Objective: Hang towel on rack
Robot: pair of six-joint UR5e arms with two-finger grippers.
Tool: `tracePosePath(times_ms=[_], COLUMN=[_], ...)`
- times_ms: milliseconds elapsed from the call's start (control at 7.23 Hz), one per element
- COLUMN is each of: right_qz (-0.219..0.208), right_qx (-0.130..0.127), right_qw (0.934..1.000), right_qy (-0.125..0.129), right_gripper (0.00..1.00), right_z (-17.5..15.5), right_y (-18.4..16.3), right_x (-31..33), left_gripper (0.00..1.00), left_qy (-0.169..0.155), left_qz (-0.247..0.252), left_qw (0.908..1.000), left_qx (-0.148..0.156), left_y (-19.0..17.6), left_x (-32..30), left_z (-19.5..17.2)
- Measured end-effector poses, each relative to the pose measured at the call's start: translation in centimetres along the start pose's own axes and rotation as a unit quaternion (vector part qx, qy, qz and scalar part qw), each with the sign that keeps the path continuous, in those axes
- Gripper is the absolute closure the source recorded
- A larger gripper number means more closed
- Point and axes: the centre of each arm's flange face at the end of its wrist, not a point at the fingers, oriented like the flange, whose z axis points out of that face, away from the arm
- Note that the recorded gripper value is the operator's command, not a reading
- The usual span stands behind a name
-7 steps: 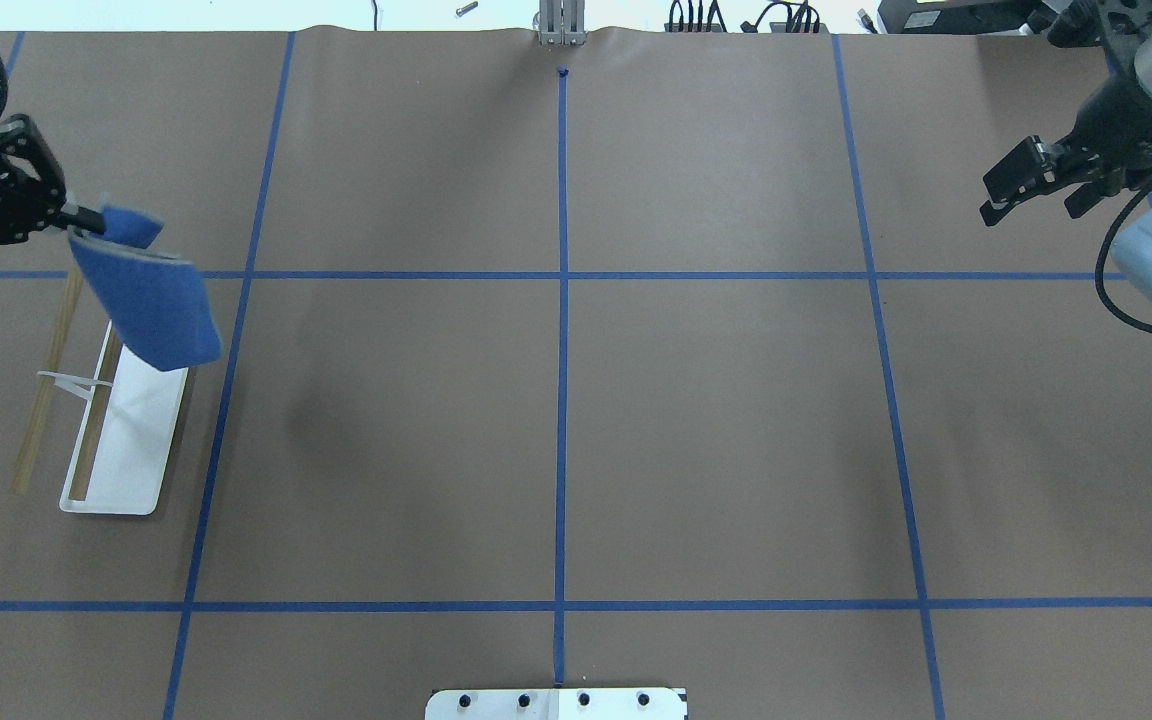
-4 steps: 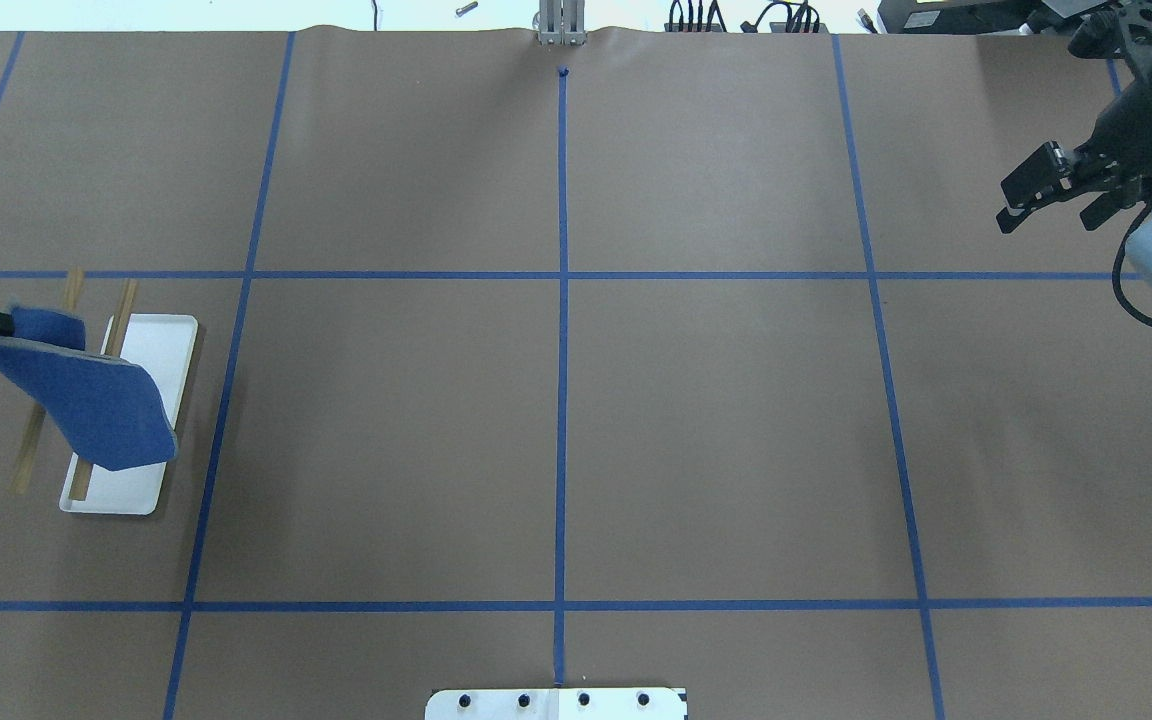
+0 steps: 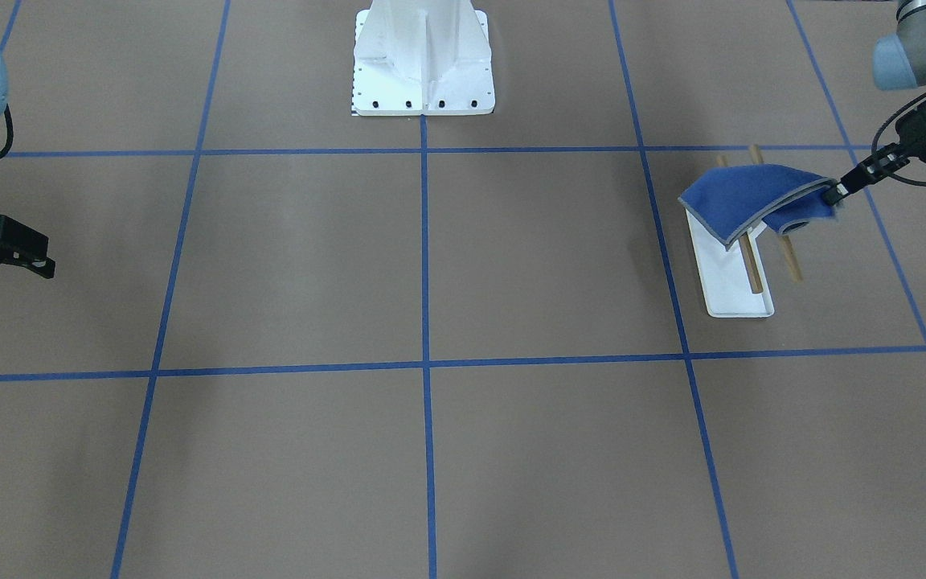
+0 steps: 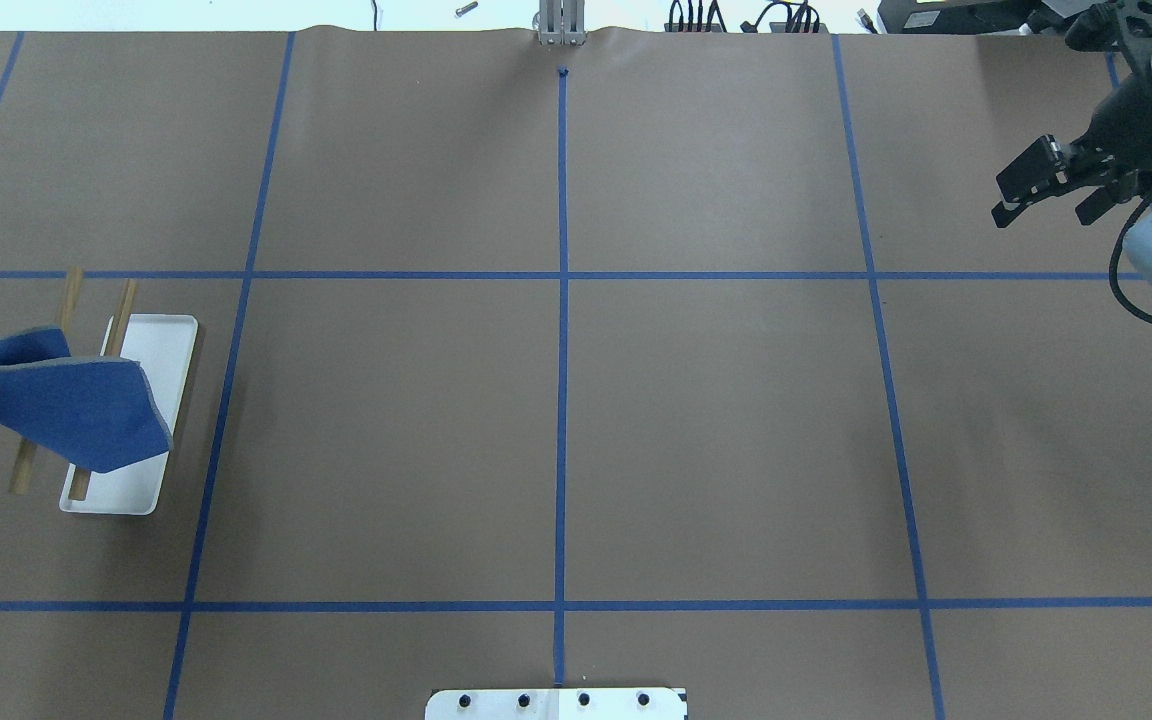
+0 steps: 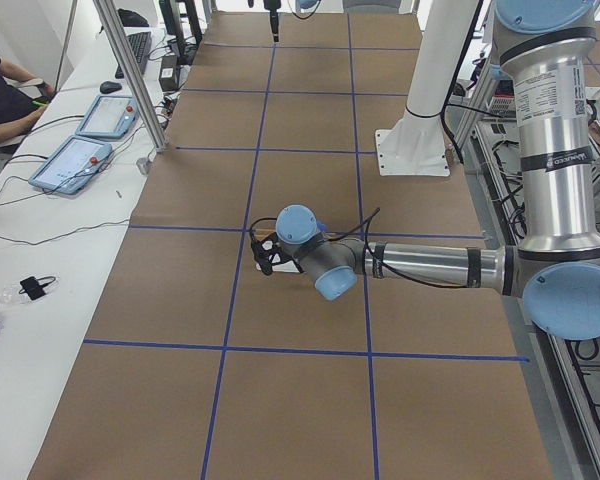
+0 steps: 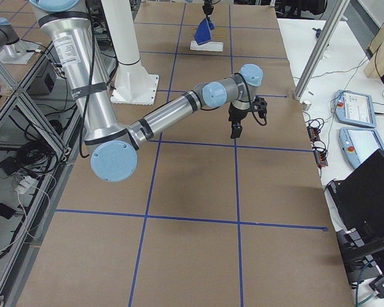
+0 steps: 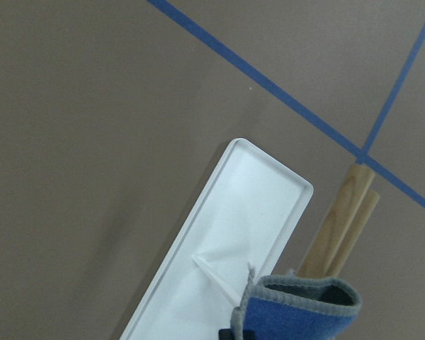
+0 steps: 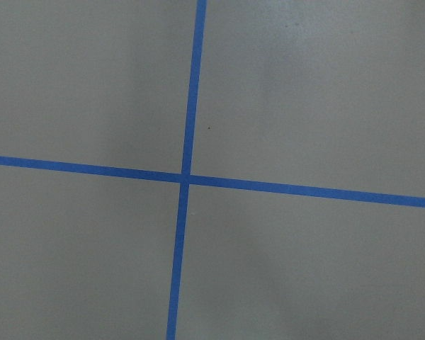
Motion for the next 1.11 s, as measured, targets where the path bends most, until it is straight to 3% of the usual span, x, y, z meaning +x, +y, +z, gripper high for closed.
tracePosePath(times_ms=[138, 277, 553, 830, 1107], right_qz=[0.0, 0.001, 0.004, 0.005, 0.015], right_qx=[0.001, 0.001, -0.001, 0.001, 0.003], right_qw=[1.0, 1.0, 1.0, 1.0, 0.9999], right_qy=[-0.001, -0.001, 0.001, 0.001, 0.006], right_gripper=[0.0, 0.0, 0.0, 0.0, 0.0], right_z=[-0.1, -0.2, -0.1, -0.3, -0.4], right_y=[0.0, 0.1, 0.1, 0.1, 0.4], right_x=[-0.1, -0.2, 0.0, 0.4, 1.7], left_gripper=[1.0, 0.04, 0.02, 0.02, 0.02], left_qy=[-0.006, -0.01, -0.015, -0.027, -0.039], left_qz=[0.0, -0.001, 0.002, 0.006, 0.051], left_qw=[1.0, 0.9999, 0.9995, 0.9968, 0.9935], left_qx=[0.004, 0.008, 0.027, 0.075, 0.093], left_y=[-0.3, -0.6, -1.8, -3.4, -5.0], left_x=[-0.8, -1.0, -1.0, -0.9, -1.8], left_z=[0.3, 0.5, 1.1, 1.5, 1.2])
